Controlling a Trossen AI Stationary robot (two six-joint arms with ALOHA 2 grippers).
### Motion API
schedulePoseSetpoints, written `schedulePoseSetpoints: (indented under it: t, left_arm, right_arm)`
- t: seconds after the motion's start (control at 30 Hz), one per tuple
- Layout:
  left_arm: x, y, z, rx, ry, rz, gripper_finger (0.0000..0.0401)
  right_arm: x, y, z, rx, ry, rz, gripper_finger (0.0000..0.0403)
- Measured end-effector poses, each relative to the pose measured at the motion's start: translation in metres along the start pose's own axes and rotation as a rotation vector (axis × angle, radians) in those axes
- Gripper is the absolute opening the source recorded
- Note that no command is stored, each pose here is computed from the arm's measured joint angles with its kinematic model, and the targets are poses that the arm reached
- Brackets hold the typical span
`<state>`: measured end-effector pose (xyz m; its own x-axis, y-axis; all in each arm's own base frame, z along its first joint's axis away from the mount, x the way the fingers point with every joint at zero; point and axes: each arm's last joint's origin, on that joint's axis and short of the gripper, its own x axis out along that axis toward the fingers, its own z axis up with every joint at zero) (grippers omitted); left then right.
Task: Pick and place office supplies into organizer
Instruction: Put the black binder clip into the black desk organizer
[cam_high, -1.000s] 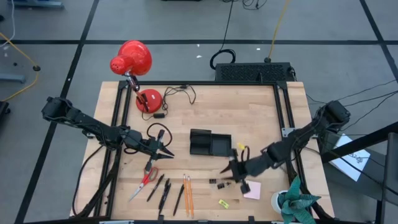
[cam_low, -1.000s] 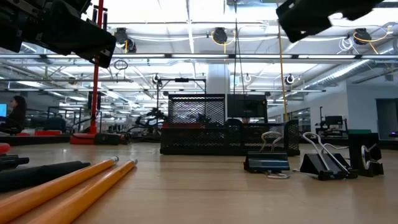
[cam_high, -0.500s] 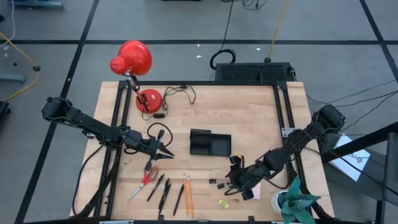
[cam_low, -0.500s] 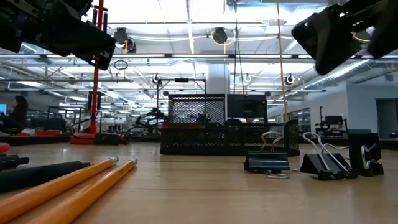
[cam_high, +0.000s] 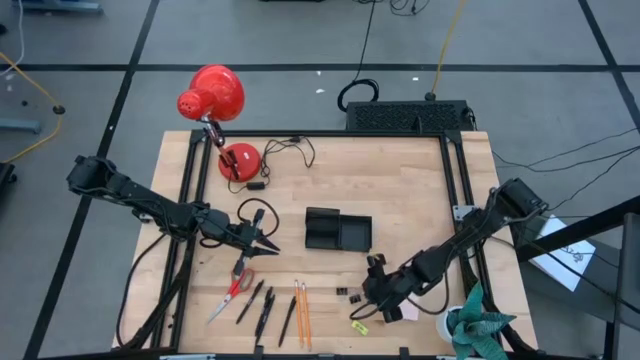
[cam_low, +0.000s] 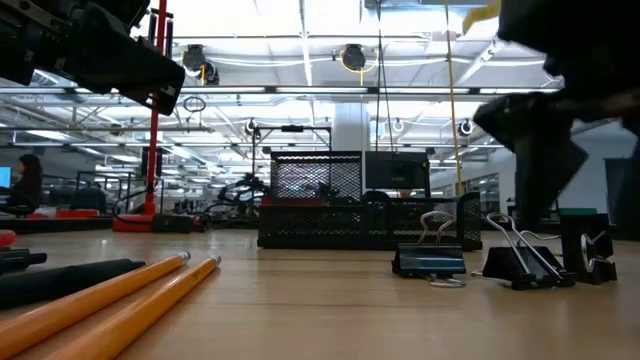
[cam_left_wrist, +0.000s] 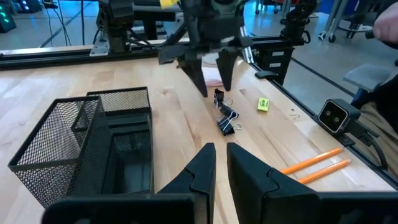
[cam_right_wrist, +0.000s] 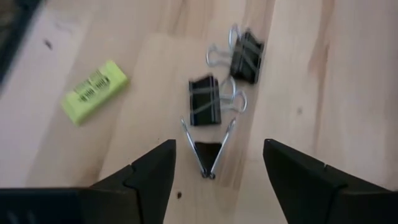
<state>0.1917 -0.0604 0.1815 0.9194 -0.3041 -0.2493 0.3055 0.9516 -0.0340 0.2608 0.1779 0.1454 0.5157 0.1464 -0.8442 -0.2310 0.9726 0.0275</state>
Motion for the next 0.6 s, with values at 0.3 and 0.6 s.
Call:
schedulePoseSetpoints:
  t: [0.3, 0.6]
  left_arm:
    - [0.0, 0.0, 0.0, 0.0, 0.0, 0.0, 0.0047]
    - [0.0, 0.0, 0.0, 0.0, -0.001, 0.0, 0.0047]
  right_arm:
    - [0.02, 0.003, -0.006, -0.009, 0.035, 0.017, 0.0239]
    - [0.021, 0.002, -0.005, -0.051, 0.025, 0.017, 0.0222]
